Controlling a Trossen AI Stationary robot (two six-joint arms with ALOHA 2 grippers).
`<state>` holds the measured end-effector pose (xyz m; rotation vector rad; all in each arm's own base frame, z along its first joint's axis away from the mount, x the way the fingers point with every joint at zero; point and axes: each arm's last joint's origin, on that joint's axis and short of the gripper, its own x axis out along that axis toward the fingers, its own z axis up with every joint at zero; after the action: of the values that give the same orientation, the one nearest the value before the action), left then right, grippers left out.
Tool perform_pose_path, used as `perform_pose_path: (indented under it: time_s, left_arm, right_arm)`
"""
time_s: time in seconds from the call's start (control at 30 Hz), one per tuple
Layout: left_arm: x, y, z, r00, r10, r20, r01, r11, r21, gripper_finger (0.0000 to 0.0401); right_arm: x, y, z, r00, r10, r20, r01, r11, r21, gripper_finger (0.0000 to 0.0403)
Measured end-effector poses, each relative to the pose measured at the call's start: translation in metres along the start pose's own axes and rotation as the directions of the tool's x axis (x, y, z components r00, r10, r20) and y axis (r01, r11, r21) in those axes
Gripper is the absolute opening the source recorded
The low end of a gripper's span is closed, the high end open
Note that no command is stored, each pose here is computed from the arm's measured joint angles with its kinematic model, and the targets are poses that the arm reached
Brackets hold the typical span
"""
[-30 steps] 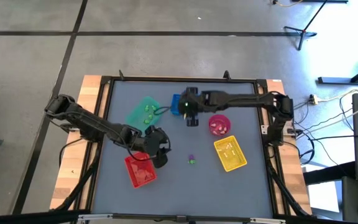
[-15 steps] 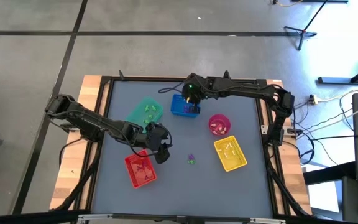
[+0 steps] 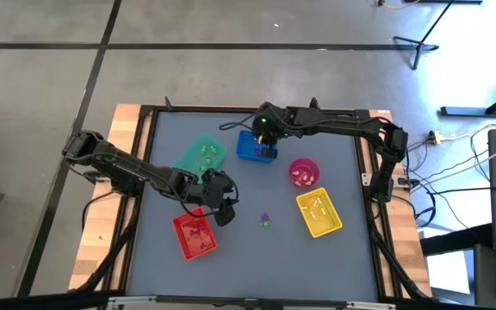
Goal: Sort Halloween decoration
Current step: Put the purple spider toy into the blue bin, then put the green skeleton toy into the green bin
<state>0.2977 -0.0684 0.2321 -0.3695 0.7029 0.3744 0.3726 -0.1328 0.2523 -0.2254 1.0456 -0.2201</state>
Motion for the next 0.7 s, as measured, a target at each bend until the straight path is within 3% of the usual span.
perform_pose_path:
  time_s: [0.17, 0.47, 0.7]
  left_arm:
    - [0.0, 0.0, 0.0, 1.0, 0.0, 0.0, 0.0, 1.0, 0.0, 0.0176]
    - [-0.0001, 0.0, 0.0001, 1.0, 0.0, 0.001, 0.0, 1.0, 0.001, 0.0176]
    - [0.0, -0.0003, 0.0004, 1.0, -0.003, 0.004, 0.003, 1.0, -0.001, 0.0176]
  right_arm:
    - [0.0, 0.0, 0.0, 1.0, 0.0, 0.0, 0.0, 1.0, 0.0, 0.0077]
    - [0.0002, 0.0001, -0.0001, 1.0, 0.0, -0.001, 0.0, 1.0, 0.0, 0.0159]
    - [0.0002, 0.0002, -0.0001, 1.0, 0.001, -0.001, -0.001, 1.0, 0.0, 0.0174]
